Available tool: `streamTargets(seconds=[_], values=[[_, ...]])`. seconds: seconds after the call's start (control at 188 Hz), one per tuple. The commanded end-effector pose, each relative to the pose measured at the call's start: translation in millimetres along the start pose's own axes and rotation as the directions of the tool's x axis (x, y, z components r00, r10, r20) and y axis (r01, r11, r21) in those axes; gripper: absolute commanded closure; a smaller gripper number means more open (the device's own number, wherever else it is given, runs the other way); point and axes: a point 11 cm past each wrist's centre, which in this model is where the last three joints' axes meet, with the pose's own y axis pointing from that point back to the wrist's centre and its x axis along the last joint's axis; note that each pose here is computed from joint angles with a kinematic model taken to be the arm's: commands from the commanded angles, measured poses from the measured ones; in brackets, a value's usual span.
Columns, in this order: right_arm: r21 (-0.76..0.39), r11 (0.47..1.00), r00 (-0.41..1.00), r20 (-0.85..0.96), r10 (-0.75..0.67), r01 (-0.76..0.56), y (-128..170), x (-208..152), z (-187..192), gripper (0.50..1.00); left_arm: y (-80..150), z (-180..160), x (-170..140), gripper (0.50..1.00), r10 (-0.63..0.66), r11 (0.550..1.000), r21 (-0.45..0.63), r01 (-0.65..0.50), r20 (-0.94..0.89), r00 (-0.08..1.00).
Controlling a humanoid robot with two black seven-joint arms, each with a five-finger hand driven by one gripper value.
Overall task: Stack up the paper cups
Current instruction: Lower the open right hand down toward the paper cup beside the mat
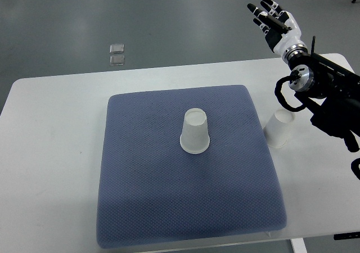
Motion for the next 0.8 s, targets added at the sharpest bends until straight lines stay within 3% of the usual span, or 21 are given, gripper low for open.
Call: streamTargets(seconds=[0.0,0.127,0.318,0.462,0.584,0.796], values=[[0.007,0.999,0.995,-0.091,-0.049,0.050,-2,-9,-7,0.587,0,0,0,0.500,0.000,1.000,0.000,0.000,0.000,1.000],[-0.008,0.992,0.946,-0.301,-0.121,0.124,2,-5,-23,0.587,0,0,0,0.500,0.000,1.000,0.000,0.000,0.000,1.000],[-0.203,0.943,0.693,-0.640,-0.333,0.265,21,4,-34,0.587,0,0,0,0.500,0.000,1.000,0.000,0.000,0.000,1.000],[-0.398,0.865,0.459,-0.735,-0.499,0.304,46,25,-33,0.587,0,0,0,0.500,0.000,1.000,0.000,0.000,0.000,1.000],[-0.552,0.784,0.107,-0.794,-0.598,0.284,64,38,-39,0.587,0,0,0,0.500,0.000,1.000,0.000,0.000,0.000,1.000],[-0.673,0.711,-0.221,-0.739,-0.636,0.204,81,52,-49,0.589,0,0,0,0.500,0.000,1.000,0.000,0.000,0.000,1.000]])
